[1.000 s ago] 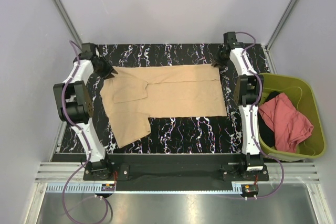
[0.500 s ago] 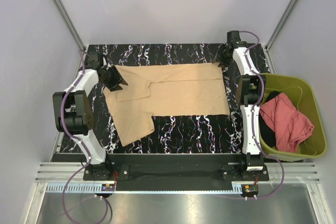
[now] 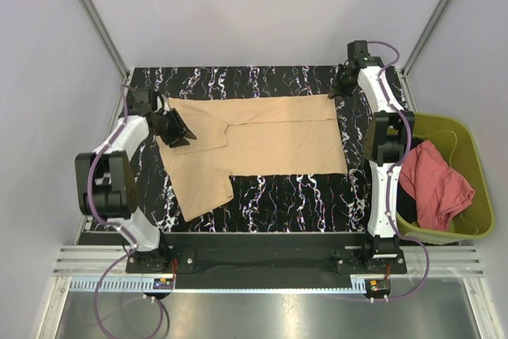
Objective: Fold and stack the t-shirts
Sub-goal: Fold the tshirt
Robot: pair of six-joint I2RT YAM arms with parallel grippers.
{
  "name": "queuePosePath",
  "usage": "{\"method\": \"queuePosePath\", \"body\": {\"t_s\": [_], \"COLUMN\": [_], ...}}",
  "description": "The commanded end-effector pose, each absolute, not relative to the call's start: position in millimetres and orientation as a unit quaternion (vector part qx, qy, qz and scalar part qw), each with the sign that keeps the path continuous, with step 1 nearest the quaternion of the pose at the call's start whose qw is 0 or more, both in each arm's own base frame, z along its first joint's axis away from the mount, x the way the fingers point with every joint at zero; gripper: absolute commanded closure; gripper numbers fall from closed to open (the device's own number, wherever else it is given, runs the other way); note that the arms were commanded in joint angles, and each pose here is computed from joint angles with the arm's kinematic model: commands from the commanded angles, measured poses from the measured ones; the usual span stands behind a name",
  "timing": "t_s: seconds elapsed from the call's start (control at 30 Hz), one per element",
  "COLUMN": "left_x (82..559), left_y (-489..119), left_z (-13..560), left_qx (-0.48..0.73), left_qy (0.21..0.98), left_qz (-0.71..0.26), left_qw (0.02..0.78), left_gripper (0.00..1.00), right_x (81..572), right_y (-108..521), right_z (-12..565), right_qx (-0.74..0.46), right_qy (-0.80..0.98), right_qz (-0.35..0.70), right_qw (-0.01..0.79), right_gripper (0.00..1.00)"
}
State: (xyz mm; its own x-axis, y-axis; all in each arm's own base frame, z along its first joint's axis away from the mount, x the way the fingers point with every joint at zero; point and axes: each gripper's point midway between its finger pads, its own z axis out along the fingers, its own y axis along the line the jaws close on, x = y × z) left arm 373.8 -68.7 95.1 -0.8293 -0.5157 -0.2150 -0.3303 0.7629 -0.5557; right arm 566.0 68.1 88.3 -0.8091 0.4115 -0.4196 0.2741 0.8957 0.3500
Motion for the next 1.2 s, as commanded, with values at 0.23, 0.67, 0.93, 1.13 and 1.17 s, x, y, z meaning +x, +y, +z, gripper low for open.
{"method": "queuePosePath", "body": {"t_s": [0.23, 0.67, 0.93, 1.13, 1.17], "left_x": [317, 233, 189, 175, 173], "left_y": [-57, -11, -22, -33, -32], "left_z": [129, 77, 54, 33, 31], "left_qx": [-0.257, -0.431, -0.448, -0.449, -0.451], "left_qy": [0.912, 0.883, 0.883, 0.885, 0.884], "left_qz": [-0.228, -0.136, -0.118, -0.112, -0.108], "left_qw": [0.226, 0.127, 0.07, 0.055, 0.054], "left_gripper": [0.58, 0.55, 0.53, 0.51, 0.51], "right_x": [538, 511, 420, 355, 342], "right_y": [52, 66, 133, 145, 142], "right_z": [36, 129, 173, 158, 148], "right_qx": [0.186, 0.158, 0.096, 0.098, 0.1], "right_qy": [0.958, 0.952, 0.951, 0.952, 0.955], "right_qz": [0.077, 0.059, 0.145, 0.184, 0.179], "right_qw": [0.204, 0.256, 0.257, 0.226, 0.212], "right_gripper": [0.88, 0.52, 0.42, 0.42, 0.42]}}
